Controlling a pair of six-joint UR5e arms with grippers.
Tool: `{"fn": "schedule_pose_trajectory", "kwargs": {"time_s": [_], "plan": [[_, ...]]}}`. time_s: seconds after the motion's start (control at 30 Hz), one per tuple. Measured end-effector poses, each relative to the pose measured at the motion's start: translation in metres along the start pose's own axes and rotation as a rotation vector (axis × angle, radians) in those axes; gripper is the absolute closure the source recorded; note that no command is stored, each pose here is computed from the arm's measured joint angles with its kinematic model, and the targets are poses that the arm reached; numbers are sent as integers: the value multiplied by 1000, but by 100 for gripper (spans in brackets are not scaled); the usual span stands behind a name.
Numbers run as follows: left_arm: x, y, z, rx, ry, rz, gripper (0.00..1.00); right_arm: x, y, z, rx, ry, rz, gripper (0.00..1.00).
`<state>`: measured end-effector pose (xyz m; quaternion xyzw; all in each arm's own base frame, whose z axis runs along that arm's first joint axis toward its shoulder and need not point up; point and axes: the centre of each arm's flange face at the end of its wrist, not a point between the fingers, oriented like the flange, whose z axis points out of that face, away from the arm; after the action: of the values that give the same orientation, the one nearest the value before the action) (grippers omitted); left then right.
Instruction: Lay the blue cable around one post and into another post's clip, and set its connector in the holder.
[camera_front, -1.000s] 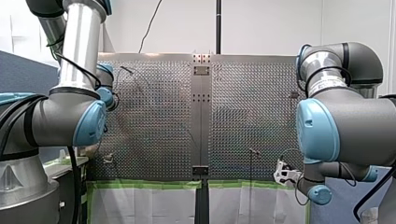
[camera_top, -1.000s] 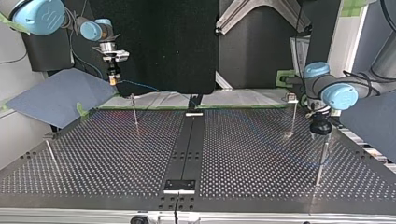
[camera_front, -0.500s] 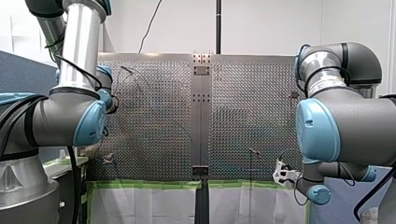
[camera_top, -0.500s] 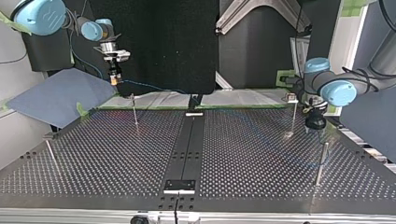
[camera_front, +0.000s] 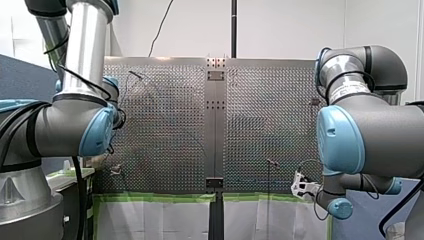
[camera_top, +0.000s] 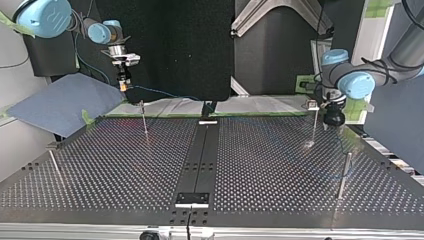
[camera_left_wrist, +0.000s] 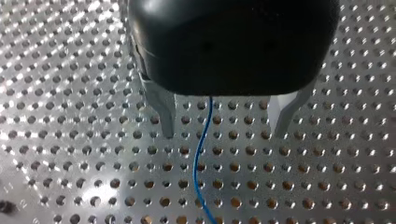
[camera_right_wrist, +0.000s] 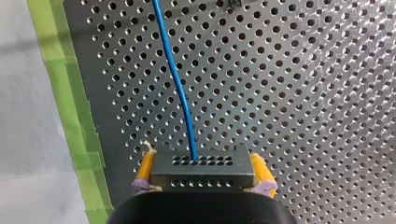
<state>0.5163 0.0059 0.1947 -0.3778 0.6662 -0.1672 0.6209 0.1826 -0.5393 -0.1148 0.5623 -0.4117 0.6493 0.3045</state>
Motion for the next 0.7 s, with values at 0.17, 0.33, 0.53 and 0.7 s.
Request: {"fn": "schedule_pose_trajectory", "kwargs": {"time_s": [0.17, 0.33, 0.53, 0.7], "plan": [[2, -5, -20, 28, 0, 25, 2, -1, -2, 0, 2, -3, 1, 100], [4, -5, -44, 17, 30, 55, 2, -1, -3, 0, 4, -7, 3, 100], [1, -15, -61, 34, 66, 102, 2, -2, -6, 0, 7, -10, 6, 100], [-23, -37, -62, 57, 35, 149, 2, -2, -6, 0, 8, -12, 9, 100]]}}
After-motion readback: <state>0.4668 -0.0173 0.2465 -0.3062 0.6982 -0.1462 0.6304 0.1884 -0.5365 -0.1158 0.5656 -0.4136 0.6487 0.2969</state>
